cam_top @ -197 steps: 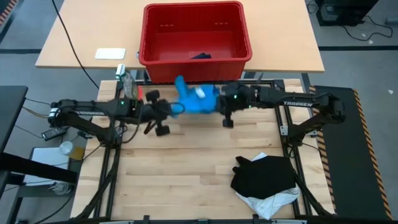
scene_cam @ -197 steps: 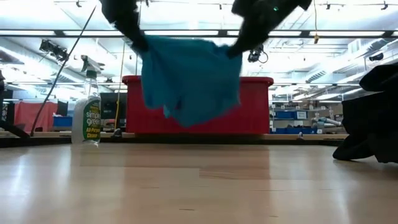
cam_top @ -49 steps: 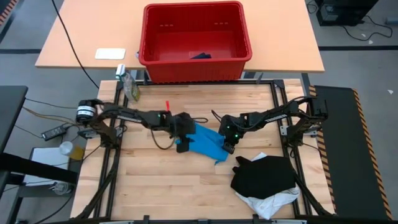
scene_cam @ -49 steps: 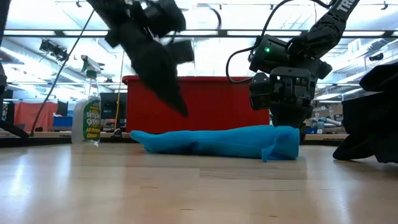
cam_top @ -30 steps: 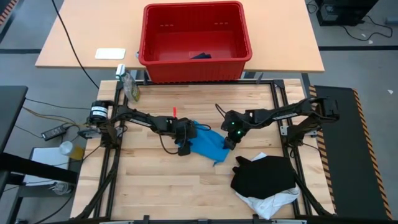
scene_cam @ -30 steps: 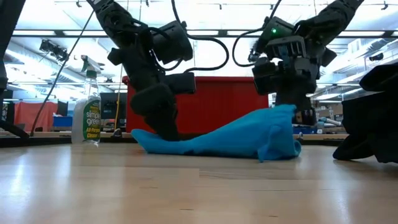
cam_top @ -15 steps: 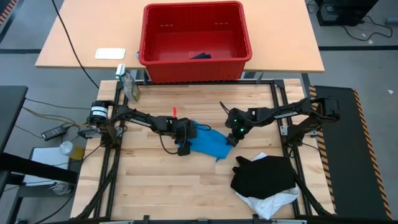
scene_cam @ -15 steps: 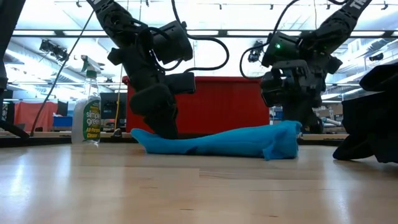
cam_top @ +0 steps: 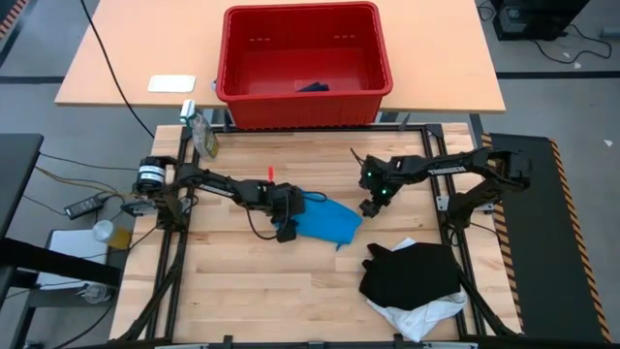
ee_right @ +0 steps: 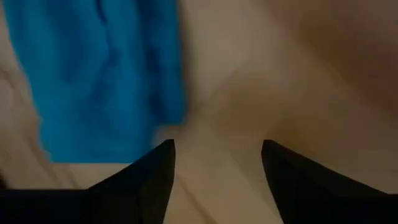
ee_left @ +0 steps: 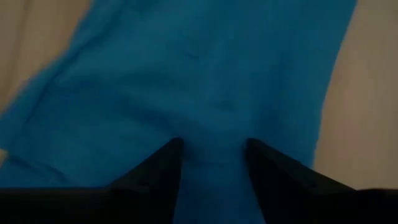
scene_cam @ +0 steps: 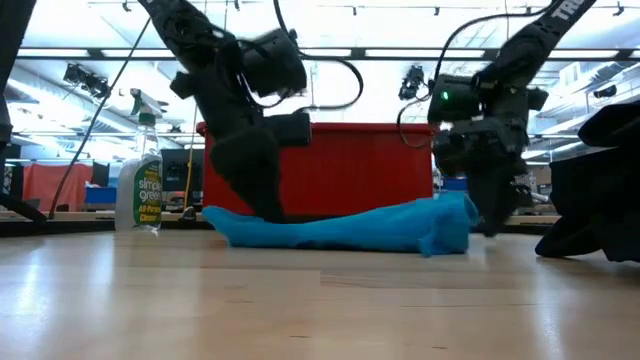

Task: Fold laundry
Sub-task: Fold the blue shorts

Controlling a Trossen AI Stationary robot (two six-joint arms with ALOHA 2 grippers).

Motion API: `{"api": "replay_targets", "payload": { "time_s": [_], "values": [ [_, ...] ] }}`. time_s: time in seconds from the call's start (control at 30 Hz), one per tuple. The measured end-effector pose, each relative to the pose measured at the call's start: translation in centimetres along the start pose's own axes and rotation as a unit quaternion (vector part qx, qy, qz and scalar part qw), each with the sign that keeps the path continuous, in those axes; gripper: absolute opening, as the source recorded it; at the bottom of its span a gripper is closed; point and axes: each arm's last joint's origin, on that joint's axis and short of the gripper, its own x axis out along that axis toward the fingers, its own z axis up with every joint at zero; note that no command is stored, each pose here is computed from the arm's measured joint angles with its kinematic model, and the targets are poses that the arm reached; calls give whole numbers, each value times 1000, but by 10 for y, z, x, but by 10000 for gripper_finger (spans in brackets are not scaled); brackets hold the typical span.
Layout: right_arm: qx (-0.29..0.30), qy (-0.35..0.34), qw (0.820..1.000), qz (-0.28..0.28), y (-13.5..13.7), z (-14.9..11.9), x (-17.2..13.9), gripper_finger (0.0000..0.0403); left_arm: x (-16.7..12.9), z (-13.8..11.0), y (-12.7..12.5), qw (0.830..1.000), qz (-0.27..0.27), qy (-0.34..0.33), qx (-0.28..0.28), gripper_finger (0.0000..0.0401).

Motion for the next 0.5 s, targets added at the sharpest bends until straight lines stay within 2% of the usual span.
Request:
{"api": "replay_targets", "payload": {
  "time_s": [0.2, 0.33, 0.43, 0.5],
  "values": [
    [-33, -84, 996, -15, 20, 12, -33, 245, -43, 11, -1, 998, -6, -50, -31, 182],
    [-64, -149, 987, 7, 36, 17, -54, 242, -75, 11, 4, 995, -8, -66, -80, 182],
    [-101, -193, 976, 17, 47, 20, -57, 242, -81, 3, 19, 991, 4, -50, -125, 182],
    [-123, -209, 970, 15, 53, 23, -52, 242, -73, -11, 33, 985, 2, -21, -173, 182]
  ]
}}
